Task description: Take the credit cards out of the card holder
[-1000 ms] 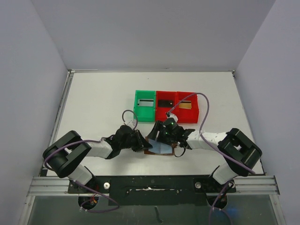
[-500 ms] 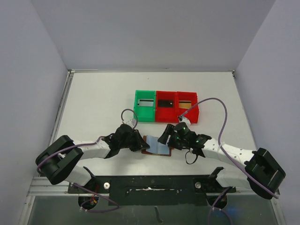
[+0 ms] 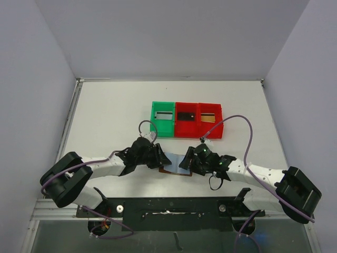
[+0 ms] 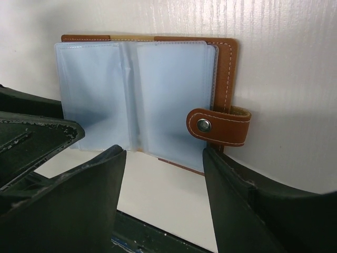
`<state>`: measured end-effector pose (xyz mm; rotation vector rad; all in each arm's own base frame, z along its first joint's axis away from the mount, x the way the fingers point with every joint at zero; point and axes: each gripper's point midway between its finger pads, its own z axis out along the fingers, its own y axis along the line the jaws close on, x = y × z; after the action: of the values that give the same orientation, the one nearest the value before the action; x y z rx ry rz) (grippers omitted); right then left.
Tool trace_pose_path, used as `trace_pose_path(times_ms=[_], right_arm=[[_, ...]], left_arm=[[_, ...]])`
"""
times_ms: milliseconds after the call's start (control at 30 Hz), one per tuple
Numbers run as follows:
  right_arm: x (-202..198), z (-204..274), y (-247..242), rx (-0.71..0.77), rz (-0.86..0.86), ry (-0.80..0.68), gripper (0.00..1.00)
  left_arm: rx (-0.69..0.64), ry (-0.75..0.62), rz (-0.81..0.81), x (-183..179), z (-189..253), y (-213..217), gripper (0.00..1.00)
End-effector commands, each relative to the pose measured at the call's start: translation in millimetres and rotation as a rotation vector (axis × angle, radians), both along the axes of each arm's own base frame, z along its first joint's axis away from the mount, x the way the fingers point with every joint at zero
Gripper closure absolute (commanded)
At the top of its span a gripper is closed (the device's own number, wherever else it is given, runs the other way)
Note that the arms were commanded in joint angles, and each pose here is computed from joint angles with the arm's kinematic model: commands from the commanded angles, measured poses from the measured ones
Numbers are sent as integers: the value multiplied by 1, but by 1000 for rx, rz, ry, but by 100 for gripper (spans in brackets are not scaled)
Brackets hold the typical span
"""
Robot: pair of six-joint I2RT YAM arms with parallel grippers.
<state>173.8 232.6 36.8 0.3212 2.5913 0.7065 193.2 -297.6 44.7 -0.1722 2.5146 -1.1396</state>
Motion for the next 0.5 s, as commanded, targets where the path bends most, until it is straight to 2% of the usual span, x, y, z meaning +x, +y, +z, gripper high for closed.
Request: trace_pose_path(times_ms=[0,233,300,467], right_arm=[[8,7,0,12,-36,-39,39],[8,4,0,32,-38,-33,42],[8,4,0,40,-43,-35,43],[10,2,-4,55,-69,-40,46]], left_arm=[[-7,-77,-22,16,20,-7,63],[-16,-80,-53,21,22,-11,60],[-17,-79,-71,20,22,-13,65],[-7,-52,-65,13,14,-7,85]])
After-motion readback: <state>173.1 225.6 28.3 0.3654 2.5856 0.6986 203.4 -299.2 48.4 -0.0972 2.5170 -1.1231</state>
